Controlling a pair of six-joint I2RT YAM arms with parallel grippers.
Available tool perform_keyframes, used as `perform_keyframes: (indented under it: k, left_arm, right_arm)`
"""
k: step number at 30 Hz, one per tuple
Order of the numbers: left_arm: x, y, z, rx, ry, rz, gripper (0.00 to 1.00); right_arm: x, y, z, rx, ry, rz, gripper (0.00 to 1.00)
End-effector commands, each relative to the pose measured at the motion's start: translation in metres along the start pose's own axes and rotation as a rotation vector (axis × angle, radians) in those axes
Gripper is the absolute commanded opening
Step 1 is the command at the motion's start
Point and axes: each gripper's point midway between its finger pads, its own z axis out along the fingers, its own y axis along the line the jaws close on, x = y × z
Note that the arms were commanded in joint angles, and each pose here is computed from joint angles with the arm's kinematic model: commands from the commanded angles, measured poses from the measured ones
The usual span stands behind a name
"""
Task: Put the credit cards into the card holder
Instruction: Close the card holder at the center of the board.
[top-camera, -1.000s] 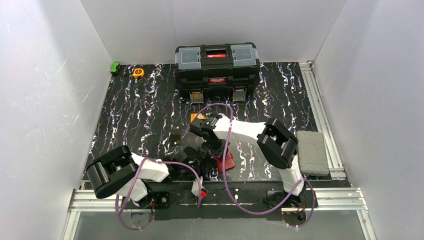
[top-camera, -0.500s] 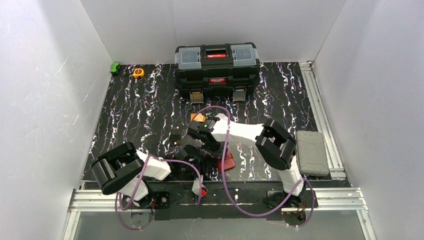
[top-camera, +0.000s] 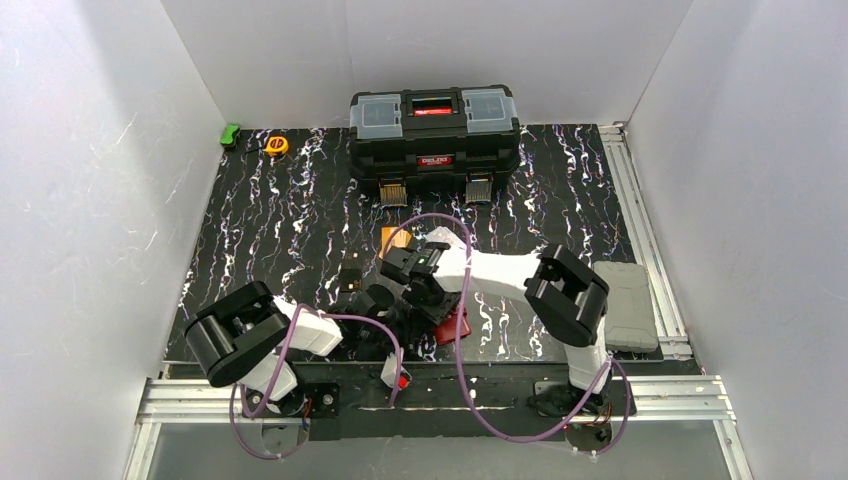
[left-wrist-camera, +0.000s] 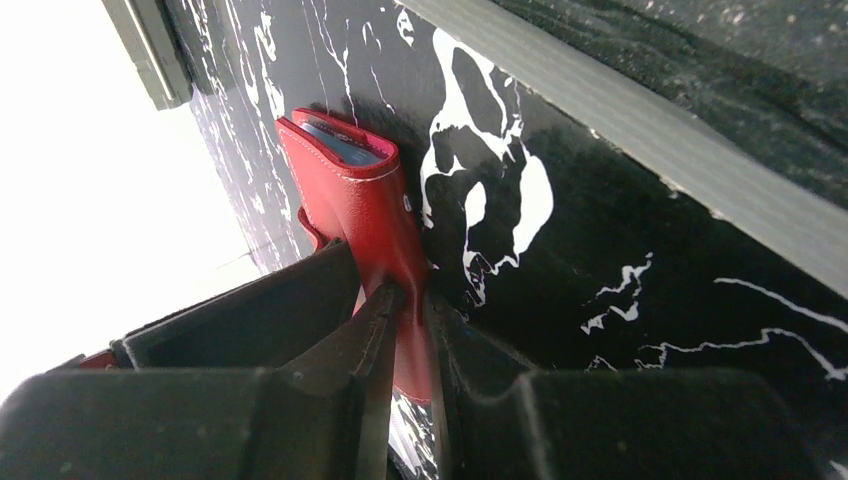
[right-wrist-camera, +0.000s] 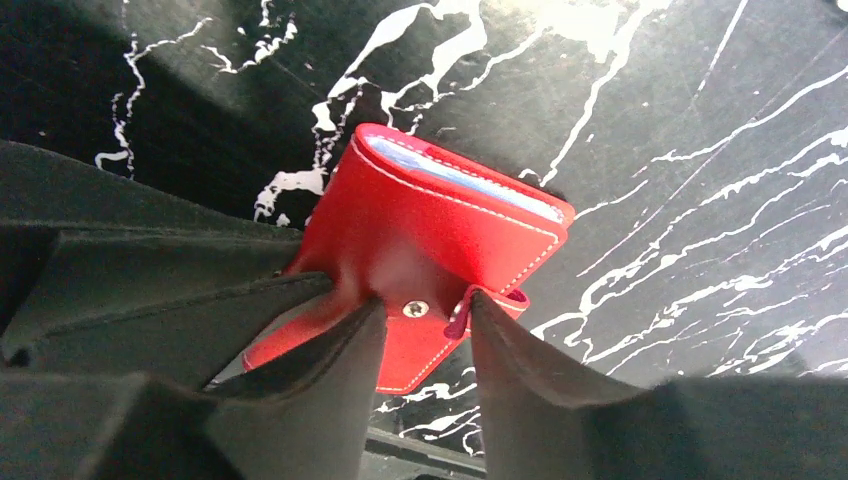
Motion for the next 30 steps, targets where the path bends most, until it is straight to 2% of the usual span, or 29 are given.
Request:
perform_keyframes:
  k: [1,6,12,18,24,30]
  left_arm:
    - [-0.006,-0.064,0.003,0.240,-0.010,-0.131,0.16]
    - [-0.007,-0.067,0.001,0.251,-0.006,-0.122,0.16]
    - [-0.008,-0.074,-0.002,0.265,0.002,-0.126,0.14]
    - [-0.011,-0.076,-0.004,0.267,-0.001,-0.128,0.14]
    - [-0.011,-0.076,-0.005,0.265,-0.001,-0.127,0.14]
    - [-0.011,-0.076,-0.005,0.266,-0.001,-0.122,0.14]
  right_arm:
    - [-0.003,0.106,0.081,-0.413,-0.050,0.100,0.55]
    - [-0.006,0.094,0.068,-0.407,-0.089,0.118,0.59]
    - [-0.021,0.060,0.033,-0.384,-0.182,0.175,0.57]
    - [-0.025,0.025,0.003,-0.336,-0.237,0.261,0.43]
    - [-0.028,0.010,-0.017,-0.287,-0.276,0.296,0.40]
    - [-0.030,0.000,-0.028,-0.253,-0.302,0.314,0.25]
